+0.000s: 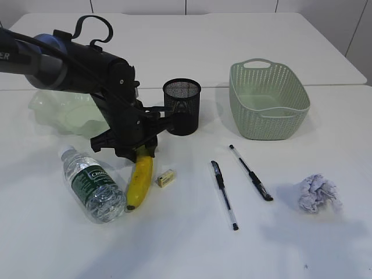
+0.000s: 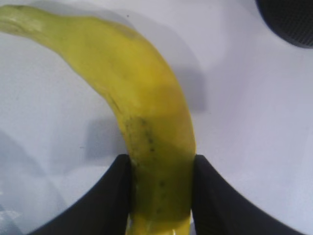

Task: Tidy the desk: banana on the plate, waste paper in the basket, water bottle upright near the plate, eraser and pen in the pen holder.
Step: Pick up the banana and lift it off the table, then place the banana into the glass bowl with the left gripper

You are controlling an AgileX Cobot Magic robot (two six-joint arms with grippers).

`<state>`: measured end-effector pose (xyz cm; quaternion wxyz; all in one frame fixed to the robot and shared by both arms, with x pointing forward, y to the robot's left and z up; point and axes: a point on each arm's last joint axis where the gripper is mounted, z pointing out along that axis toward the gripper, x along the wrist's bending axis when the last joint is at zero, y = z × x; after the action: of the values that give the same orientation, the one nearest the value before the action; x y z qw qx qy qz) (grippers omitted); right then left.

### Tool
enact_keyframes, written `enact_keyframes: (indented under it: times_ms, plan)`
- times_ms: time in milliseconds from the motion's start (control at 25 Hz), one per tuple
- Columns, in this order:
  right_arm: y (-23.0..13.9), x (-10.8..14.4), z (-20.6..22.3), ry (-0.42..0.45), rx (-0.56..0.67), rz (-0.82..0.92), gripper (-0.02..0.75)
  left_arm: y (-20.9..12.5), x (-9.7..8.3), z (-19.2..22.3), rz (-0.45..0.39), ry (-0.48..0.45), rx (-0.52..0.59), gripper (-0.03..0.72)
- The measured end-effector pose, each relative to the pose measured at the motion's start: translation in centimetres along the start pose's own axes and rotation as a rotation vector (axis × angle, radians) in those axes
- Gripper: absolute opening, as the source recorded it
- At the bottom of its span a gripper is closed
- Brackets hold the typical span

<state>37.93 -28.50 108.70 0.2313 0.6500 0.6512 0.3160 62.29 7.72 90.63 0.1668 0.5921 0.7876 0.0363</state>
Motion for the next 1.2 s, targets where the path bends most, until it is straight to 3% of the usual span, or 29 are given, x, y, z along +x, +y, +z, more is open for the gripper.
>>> enact_keyframes:
  times_ms: [360,720,920,1040,1200]
  plan:
    - [0.0,0.0,0.0,-0.001,0.0,-0.001,0.492,0.2,-0.2,-0.8,-0.008,-0.02,-0.013,0.251]
    - [0.0,0.0,0.0,-0.001,0.0,-0.001,0.492,1.4,-1.3,-5.5,-0.014,-0.129,-0.113,0.25]
    - [0.0,0.0,0.0,-0.001,0.0,-0.001,0.492,4.3,-1.7,-7.8,-0.062,-0.195,-0.194,0.25]
    - [0.0,0.0,0.0,-0.001,0.0,-0.001,0.492,7.3,-0.9,-9.7,-0.13,-0.232,-0.264,0.25]
    - [0.0,0.0,0.0,-0.001,-0.002,-0.001,0.492,12.0,2.1,-12.2,-0.235,-0.244,-0.356,0.25]
